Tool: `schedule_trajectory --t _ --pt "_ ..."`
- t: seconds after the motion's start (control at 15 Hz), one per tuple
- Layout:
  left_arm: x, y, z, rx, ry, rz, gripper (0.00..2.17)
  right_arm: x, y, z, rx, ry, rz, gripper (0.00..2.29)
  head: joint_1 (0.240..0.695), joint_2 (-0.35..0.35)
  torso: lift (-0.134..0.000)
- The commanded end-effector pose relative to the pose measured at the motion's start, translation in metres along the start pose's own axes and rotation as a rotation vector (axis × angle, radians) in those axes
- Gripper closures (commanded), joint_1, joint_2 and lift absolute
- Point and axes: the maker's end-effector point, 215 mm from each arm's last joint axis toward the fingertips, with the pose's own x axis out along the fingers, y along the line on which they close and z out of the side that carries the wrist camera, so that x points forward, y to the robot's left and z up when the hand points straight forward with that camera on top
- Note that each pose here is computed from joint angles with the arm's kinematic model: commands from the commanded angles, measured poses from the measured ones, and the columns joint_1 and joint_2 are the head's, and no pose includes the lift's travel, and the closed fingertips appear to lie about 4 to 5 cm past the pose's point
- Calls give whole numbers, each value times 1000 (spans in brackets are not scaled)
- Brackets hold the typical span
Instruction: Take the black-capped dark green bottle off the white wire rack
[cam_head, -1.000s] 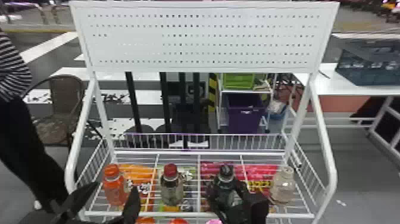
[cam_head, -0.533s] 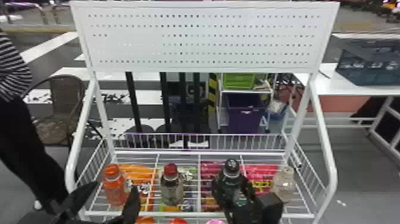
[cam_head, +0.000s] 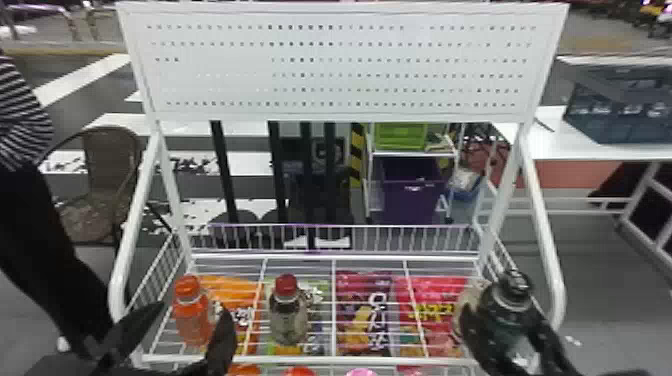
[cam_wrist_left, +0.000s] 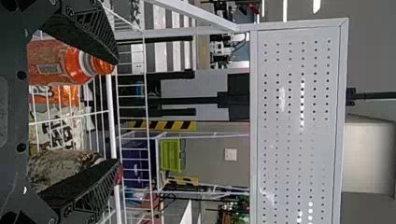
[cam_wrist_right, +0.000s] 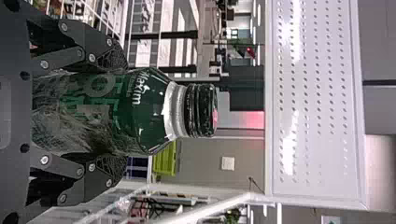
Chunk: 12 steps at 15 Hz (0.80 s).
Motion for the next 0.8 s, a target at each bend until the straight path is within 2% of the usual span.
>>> schedule_trajectory --t 0.0,0.13,0.27,0.73 --pt "0 -1 0 -2 0 -1 144 -34 -37 8 2 3 -42 1578 499 0 0" --pt "-1 -1 1 -1 -2 0 144 -57 -57 14 -1 -11 -72 1578 499 0 0" --pt "0 -1 -1 -3 0 0 144 -64 -60 18 4 -15 -71 1578 499 0 0" --pt "-3 -3 3 -1 -6 -4 144 -64 -58 26 13 -29 -64 1578 499 0 0"
